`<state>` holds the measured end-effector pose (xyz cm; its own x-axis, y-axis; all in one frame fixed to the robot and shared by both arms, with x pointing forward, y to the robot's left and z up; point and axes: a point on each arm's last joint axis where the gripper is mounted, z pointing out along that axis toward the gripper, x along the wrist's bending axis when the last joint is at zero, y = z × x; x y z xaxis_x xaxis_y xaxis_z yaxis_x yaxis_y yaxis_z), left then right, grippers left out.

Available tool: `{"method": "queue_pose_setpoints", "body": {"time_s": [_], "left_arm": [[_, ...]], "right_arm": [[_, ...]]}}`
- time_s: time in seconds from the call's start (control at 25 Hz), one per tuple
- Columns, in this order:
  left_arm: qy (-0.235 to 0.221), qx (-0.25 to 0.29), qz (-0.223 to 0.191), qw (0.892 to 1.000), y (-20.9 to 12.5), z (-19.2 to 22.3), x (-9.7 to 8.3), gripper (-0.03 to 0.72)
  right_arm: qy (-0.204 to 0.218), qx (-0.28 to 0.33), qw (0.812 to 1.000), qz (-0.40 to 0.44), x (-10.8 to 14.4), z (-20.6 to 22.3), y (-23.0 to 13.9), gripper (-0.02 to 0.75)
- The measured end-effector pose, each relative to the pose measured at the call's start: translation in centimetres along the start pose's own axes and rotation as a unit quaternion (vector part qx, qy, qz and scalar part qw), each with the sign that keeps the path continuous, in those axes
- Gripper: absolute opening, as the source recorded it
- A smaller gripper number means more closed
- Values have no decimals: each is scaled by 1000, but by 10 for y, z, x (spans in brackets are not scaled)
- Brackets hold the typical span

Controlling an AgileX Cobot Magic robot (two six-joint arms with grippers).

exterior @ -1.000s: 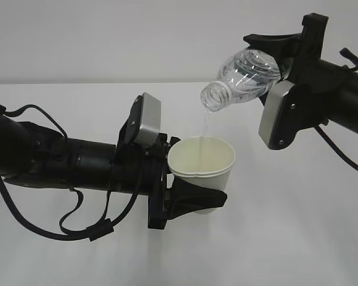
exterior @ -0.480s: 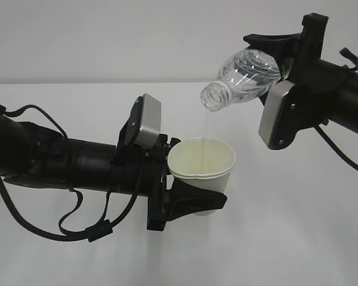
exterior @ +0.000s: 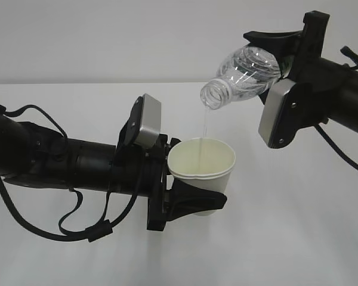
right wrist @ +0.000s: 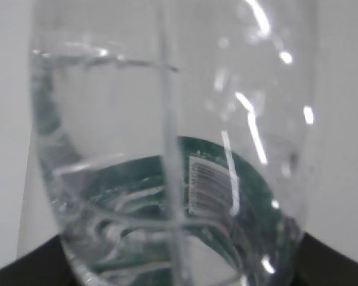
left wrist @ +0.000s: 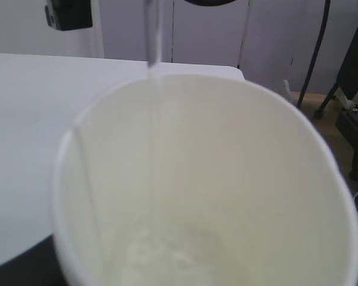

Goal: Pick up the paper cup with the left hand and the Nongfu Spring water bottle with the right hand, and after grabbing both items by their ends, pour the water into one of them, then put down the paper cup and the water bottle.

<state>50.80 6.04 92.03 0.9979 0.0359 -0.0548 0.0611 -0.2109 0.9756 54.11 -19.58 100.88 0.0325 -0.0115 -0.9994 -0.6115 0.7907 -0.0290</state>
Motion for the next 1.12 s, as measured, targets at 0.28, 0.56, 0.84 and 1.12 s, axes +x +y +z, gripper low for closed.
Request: {"method": "queue_pose_setpoints", "body": {"time_s": [0.28, 0.56, 0.84, 1.12], "left_arm": [[0, 0, 0, 1000, 0, 0, 0, 475], [6, -4, -4, 1000, 1, 0, 1, 475], [8, -6, -5, 1000, 1, 0, 2, 475], [8, -6, -5, 1000, 1, 0, 2, 475]], "right_arm": [[-1, 0, 1000, 0, 0, 0, 0, 416], [-1, 0, 1000, 0, 0, 0, 0, 416], [-1, 0, 1000, -1, 0, 0, 0, 416], [-1, 0, 1000, -5, 0, 0, 0, 416]]}}
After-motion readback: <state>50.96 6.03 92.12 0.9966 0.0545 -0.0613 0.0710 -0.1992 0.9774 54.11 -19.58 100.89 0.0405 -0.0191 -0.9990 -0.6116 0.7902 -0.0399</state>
